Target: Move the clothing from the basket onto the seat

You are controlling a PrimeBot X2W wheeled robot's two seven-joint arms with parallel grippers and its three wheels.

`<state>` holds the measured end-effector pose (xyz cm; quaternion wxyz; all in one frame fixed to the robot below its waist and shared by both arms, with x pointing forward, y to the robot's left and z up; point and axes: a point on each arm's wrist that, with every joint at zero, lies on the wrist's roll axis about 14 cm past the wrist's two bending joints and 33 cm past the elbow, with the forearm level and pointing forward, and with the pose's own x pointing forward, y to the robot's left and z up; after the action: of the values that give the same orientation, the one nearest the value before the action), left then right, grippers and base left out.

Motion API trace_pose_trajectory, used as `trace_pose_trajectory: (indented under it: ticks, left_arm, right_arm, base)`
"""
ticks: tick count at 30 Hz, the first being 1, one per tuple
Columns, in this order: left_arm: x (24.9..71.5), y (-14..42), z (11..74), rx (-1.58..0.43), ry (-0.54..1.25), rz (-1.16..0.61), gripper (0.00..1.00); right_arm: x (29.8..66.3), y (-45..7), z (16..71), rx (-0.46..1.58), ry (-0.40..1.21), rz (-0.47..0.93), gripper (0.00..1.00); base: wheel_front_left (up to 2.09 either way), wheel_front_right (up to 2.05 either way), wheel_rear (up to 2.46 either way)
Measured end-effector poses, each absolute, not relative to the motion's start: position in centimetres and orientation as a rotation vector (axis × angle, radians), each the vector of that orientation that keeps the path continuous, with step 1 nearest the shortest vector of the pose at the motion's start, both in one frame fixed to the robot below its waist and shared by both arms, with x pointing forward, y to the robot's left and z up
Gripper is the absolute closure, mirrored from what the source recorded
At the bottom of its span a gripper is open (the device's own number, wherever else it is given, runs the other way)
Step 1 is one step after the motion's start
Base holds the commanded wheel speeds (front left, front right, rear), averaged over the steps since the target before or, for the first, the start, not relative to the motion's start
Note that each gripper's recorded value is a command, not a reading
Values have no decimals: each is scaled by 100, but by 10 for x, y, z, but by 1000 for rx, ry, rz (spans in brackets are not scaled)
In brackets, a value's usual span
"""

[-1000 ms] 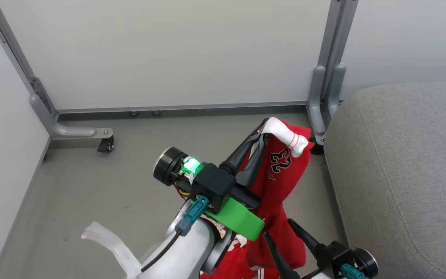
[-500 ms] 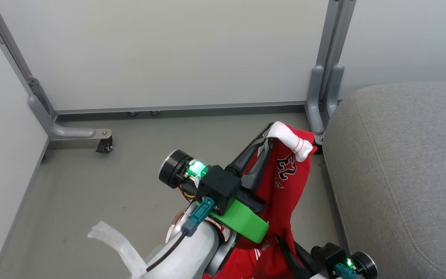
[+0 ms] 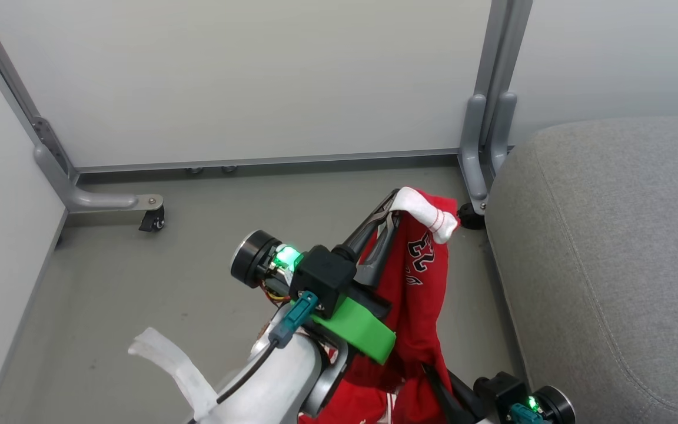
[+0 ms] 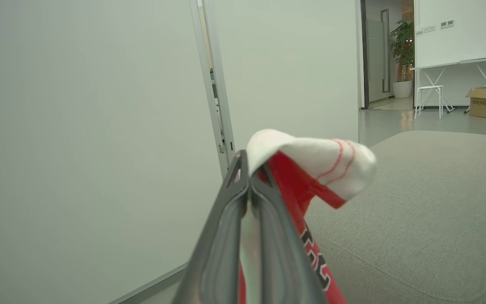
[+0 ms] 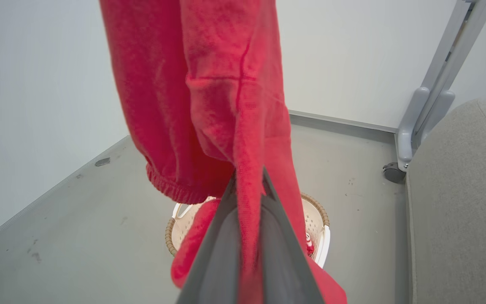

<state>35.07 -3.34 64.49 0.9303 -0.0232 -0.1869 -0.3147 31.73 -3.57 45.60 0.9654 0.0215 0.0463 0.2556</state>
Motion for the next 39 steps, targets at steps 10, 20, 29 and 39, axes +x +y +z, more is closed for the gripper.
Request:
trace_pose_trajectory:
  ticks: [10,20,29,39]
  left_arm:
    - [357,-35,634,-46,-333,-641,0]
    - [363,-36,616,-96,-258,-646,0]
    - [363,-31,560,-147,-124,-667,0]
    - [360,-32,534,-106,-95,-721,0]
  right_arm:
    - [318,-40,454,51,101,502,100]
    - [323,-51,453,59,104,461,100]
    - [332,-77,462,80,70,372,100]
    - [338,-112,490,80,-25,264,100]
  base:
    - [0,0,0]
    - [0,0,0]
    - [0,0,0]
    - [0,0,0]
